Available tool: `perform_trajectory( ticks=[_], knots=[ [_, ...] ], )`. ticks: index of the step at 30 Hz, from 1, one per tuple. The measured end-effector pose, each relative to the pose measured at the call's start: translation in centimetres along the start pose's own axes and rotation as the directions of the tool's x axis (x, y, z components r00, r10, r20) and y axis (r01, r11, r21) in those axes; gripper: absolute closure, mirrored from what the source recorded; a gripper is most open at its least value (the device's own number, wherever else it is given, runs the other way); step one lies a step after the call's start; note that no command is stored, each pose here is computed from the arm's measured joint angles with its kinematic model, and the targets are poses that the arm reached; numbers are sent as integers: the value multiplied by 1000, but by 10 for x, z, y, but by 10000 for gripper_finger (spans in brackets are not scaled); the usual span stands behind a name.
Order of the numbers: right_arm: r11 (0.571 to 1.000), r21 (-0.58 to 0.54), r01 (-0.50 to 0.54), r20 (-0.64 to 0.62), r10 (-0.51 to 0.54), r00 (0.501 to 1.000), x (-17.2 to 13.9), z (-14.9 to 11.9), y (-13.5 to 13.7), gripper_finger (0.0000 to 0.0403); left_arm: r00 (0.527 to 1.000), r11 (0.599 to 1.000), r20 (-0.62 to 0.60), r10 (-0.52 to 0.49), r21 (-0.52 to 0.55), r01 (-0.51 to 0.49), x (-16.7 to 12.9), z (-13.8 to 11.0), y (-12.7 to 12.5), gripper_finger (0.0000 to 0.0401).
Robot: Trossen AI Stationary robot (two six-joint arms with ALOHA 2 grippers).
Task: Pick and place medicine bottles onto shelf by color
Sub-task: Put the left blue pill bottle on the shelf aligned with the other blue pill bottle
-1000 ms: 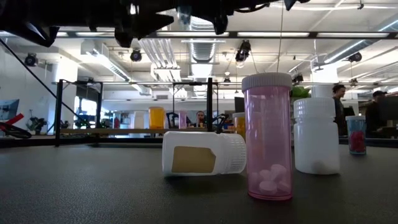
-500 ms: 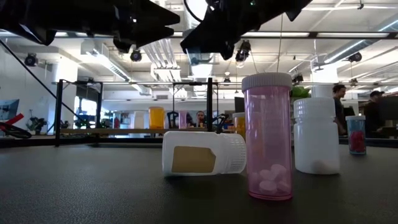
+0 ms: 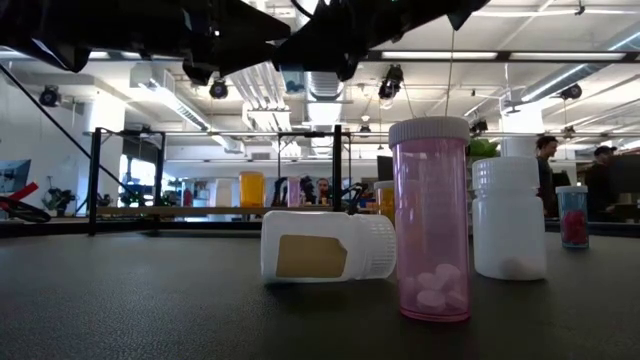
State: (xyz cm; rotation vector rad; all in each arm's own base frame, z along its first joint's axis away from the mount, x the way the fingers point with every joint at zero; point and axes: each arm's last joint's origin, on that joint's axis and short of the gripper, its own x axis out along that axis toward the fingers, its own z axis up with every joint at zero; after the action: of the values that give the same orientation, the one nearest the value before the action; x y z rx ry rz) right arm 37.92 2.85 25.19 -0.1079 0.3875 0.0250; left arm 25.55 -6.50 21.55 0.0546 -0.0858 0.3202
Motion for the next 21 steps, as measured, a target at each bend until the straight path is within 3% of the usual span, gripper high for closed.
perform_trajectory(
  ticks=[10, 21],
  knots=[
    [999, -41, -7, -6, 6, 1000, 13, 4, 3, 323, 1000, 1000, 1, -1, 0, 1, 1, 0, 0, 167],
    [999, -50, 5, -16, -6, 1000, 15, 8, 2, 323, 1000, 1000, -11, -12, -5, 12, 0, -1, -1, 285]
  ],
)
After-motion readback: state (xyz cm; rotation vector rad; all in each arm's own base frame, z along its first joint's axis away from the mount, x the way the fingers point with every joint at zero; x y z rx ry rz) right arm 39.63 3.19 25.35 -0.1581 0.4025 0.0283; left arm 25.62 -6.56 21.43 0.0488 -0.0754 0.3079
